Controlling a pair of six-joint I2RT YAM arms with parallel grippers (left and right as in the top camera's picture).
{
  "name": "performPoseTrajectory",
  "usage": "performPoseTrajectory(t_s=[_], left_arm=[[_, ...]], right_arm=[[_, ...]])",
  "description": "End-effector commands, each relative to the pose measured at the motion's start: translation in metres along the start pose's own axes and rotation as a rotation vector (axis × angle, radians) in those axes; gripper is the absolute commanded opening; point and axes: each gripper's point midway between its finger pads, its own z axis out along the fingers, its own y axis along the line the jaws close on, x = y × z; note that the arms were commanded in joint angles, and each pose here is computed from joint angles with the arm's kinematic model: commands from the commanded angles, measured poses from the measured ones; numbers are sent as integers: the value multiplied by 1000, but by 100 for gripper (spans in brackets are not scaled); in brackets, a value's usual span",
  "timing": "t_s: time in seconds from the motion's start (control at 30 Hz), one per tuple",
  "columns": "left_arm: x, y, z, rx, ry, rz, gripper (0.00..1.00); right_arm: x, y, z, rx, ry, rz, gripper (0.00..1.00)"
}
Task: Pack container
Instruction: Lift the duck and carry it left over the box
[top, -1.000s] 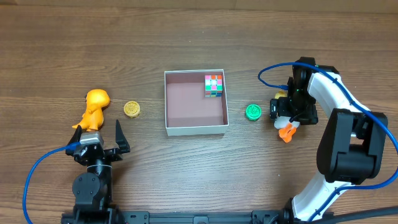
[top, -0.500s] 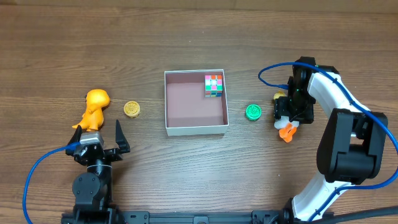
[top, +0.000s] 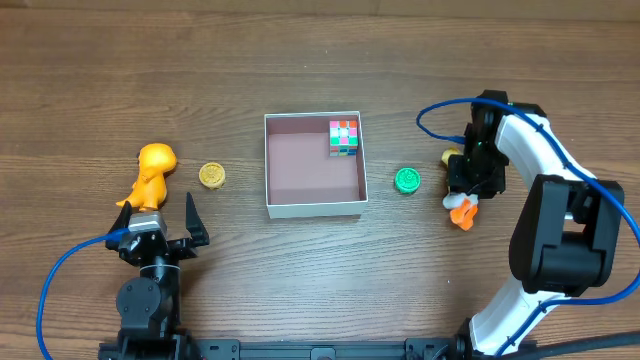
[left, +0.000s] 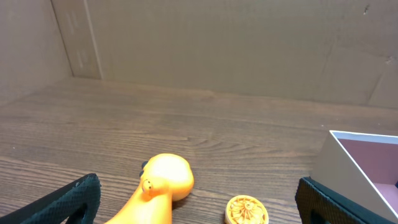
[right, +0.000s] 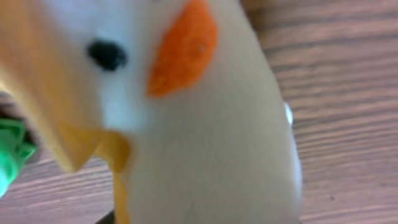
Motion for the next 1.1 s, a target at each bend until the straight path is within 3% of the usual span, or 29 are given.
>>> performPoseTrajectory(t_s=[0.0, 0.3, 0.57, 0.73, 1.07], left_arm=[[1, 1, 0, -2, 0, 25, 100], [1, 1, 0, -2, 0, 25, 100], [1, 1, 0, -2, 0, 25, 100], [1, 1, 0, -2, 0, 25, 100], [1, 1, 0, -2, 0, 25, 100]], right_arm=[[-25, 0, -27, -1, -81, 27, 26], [-42, 14, -89, -69, -149, 17, 26], [-43, 70, -157, -200, -237, -91, 26], [-29, 129, -194, -240, -295, -175, 26], [21, 214, -194, -269, -252, -288, 28]])
